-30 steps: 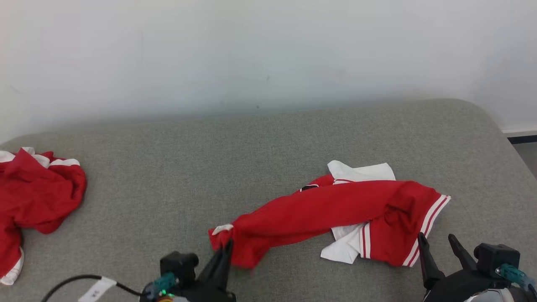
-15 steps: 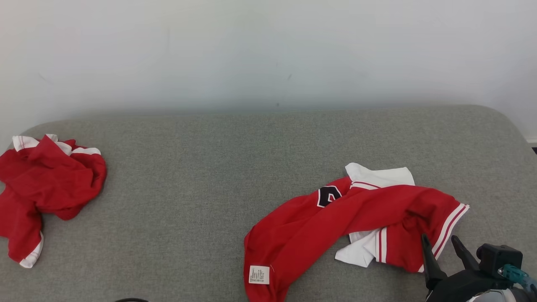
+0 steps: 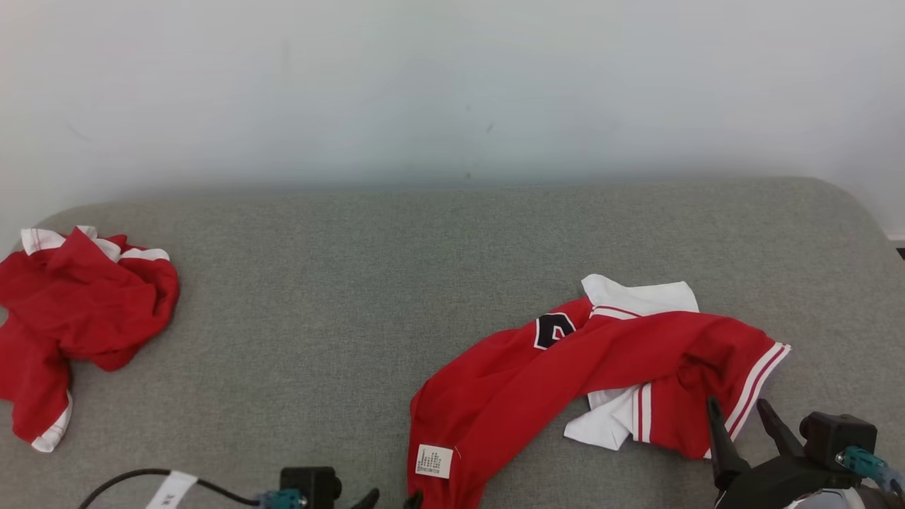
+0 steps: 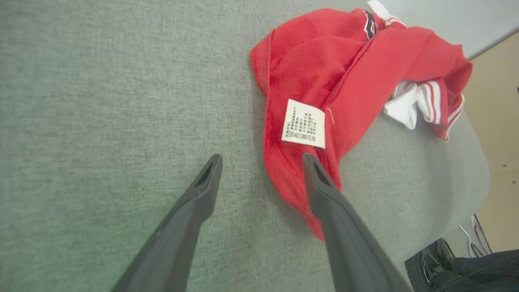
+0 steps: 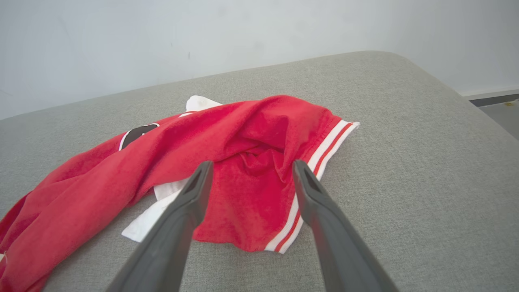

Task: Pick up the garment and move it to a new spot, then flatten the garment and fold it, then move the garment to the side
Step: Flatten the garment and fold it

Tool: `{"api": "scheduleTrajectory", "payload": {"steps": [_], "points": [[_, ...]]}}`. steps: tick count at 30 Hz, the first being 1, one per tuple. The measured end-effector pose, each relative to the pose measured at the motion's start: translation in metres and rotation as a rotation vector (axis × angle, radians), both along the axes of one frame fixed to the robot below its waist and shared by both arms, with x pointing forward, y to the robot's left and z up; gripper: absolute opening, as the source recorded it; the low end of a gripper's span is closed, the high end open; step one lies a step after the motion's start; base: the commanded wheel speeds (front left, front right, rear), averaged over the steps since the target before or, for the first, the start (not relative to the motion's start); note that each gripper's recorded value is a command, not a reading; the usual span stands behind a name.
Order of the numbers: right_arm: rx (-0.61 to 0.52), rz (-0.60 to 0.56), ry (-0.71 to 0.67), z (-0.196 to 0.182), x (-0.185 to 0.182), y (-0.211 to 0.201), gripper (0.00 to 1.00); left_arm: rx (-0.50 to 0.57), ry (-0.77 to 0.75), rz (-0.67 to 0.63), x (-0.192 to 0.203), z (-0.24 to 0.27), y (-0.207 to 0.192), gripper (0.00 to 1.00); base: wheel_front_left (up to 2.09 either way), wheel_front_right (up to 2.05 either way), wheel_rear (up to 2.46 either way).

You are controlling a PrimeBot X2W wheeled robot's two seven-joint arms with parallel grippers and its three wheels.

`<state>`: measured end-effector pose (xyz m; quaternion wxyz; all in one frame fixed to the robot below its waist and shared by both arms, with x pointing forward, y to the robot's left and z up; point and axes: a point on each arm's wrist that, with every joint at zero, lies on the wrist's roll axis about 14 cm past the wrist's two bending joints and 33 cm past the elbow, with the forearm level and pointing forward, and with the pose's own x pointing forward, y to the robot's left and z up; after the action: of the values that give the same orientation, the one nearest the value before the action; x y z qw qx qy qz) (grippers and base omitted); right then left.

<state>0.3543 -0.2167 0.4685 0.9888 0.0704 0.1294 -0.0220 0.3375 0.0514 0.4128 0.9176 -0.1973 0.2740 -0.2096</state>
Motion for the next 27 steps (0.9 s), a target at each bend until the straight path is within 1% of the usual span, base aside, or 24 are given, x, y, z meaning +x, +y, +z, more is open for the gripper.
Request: {"api": "scheduleTrajectory", "payload": {"steps": [2,4,6,9,11,12,14,15,16,17,19,20,21,27], "points": [[0.003,0.000,0.001,0.000,0.000,0.000,1.00,0.022,0.027,-0.036,-0.005,-0.006,-0.008,1.00,0.00,0.00,0.00],[0.003,-0.008,0.000,0.000,-0.001,-0.002,1.00,0.021,0.028,-0.061,-0.005,-0.004,-0.016,1.00,0.00,0.00,0.00],[0.002,-0.013,0.001,-0.001,-0.002,-0.004,1.00,0.028,0.026,-0.066,-0.004,-0.004,-0.018,1.00,0.00,0.00,0.00],[0.001,-0.021,0.005,-0.002,-0.002,-0.007,1.00,0.082,0.040,-0.061,-0.003,-0.012,-0.016,0.99,0.00,0.00,0.00],[0.002,-0.023,0.008,-0.003,-0.003,-0.007,1.00,0.102,0.063,-0.060,-0.003,-0.018,-0.014,0.85,0.00,0.00,0.00],[0.001,-0.024,0.009,-0.003,-0.003,-0.007,1.00,0.103,0.072,-0.062,-0.004,-0.020,-0.015,0.86,0.00,0.00,0.00],[0.002,-0.022,0.010,-0.004,-0.003,-0.007,1.00,0.102,0.077,-0.063,-0.005,-0.021,-0.017,0.92,0.00,0.00,0.00],[0.002,-0.020,0.011,-0.004,-0.002,-0.006,1.00,0.101,0.077,-0.062,-0.004,-0.021,-0.018,0.90,0.00,0.00,0.00],[0.004,-0.019,0.012,-0.004,-0.002,-0.006,1.00,0.099,0.073,-0.059,-0.002,-0.020,-0.019,0.83,0.00,0.00,0.00],[0.005,-0.017,0.012,-0.004,-0.002,-0.005,1.00,0.098,0.068,-0.057,0.000,-0.019,-0.020,0.50,0.00,0.00,0.00],[0.005,-0.014,0.013,-0.005,-0.001,-0.004,1.00,0.089,0.056,-0.058,0.003,-0.016,-0.022,0.29,0.00,0.00,0.00],[0.005,-0.013,0.014,-0.005,-0.001,-0.004,1.00,0.091,0.050,-0.057,0.004,-0.016,-0.023,0.02,0.00,0.00,0.00],[0.006,-0.012,0.014,-0.005,-0.002,-0.003,1.00,0.091,0.044,-0.058,0.006,-0.015,-0.023,0.00,0.00,0.00,0.00],[0.006,-0.008,0.015,-0.005,-0.003,-0.002,1.00,0.114,0.038,-0.081,0.009,-0.019,-0.029,0.00,0.00,0.00,0.00]]}}
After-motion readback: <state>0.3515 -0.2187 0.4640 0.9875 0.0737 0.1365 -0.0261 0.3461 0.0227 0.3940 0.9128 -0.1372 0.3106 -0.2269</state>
